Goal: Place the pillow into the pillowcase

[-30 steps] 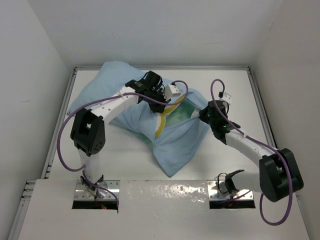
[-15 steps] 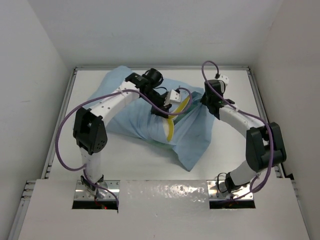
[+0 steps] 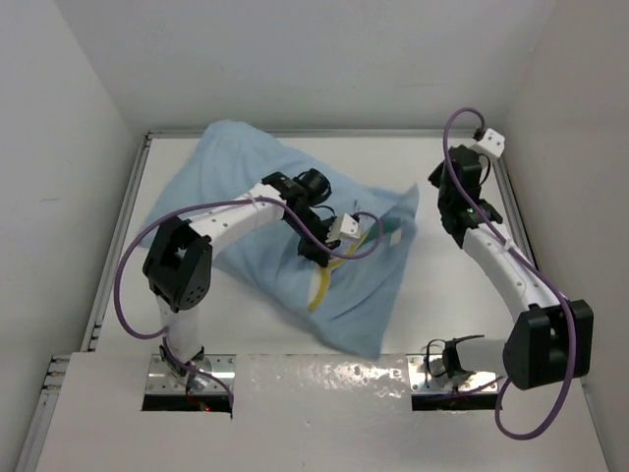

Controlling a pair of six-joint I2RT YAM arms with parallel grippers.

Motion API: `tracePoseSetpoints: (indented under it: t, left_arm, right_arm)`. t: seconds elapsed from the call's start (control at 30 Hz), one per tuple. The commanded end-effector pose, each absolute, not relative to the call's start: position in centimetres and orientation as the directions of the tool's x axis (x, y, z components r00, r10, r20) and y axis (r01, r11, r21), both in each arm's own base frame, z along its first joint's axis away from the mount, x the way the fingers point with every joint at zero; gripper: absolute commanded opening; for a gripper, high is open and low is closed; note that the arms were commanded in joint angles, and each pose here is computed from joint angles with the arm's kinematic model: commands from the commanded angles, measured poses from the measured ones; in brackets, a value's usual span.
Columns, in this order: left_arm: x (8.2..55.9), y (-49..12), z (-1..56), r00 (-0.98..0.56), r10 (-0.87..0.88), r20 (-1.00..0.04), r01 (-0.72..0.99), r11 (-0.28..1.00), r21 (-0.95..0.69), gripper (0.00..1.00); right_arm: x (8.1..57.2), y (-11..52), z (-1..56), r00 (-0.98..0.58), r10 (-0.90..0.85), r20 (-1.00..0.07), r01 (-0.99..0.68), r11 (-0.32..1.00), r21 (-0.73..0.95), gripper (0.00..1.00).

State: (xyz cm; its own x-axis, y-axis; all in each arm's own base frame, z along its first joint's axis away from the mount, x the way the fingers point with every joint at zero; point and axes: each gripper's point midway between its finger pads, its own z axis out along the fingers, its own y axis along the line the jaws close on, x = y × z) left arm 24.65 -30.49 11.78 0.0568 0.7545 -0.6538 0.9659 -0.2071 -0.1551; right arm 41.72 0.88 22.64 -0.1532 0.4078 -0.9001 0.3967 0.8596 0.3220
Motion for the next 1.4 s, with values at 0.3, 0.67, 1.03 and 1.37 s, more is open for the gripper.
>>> tracePoseSetpoints:
  t: [0.3, 0.67, 1.03, 1.37]
  left_arm:
    - [33.3, -30.7, 8.5, -0.280, 0.757, -0.590, 0.957, 0.268, -0.110, 0.00]
    - [29.6, -30.6, 9.2, -0.206, 0.790, -0.578, 0.968, 0.080, -0.236, 0.00]
    - [29.6, -30.5, 10.2, -0.209, 0.779, -0.591, 0.971, 0.092, -0.223, 0.00]
    - [29.4, -28.9, 12.4, -0.164, 0.788, -0.593, 0.974, 0.034, -0.223, 0.00]
  right_arm:
    - [38.9, 6.0, 22.9, -0.303, 0.393, -0.868, 0.118, 0.920, 0.375, 0.04]
    - [34.4, 11.8, 9.3, -0.664, 0.273, -0.696, 0.070, 0.950, 0.306, 0.87]
    - [38.4, 13.4, 2.9, -0.741, 0.302, -0.599, 0.145, 0.944, 0.296, 0.58]
    - [37.6, 10.8, -0.9, -0.763, 0.373, -0.528, 0.303, 0.928, 0.217, 0.00]
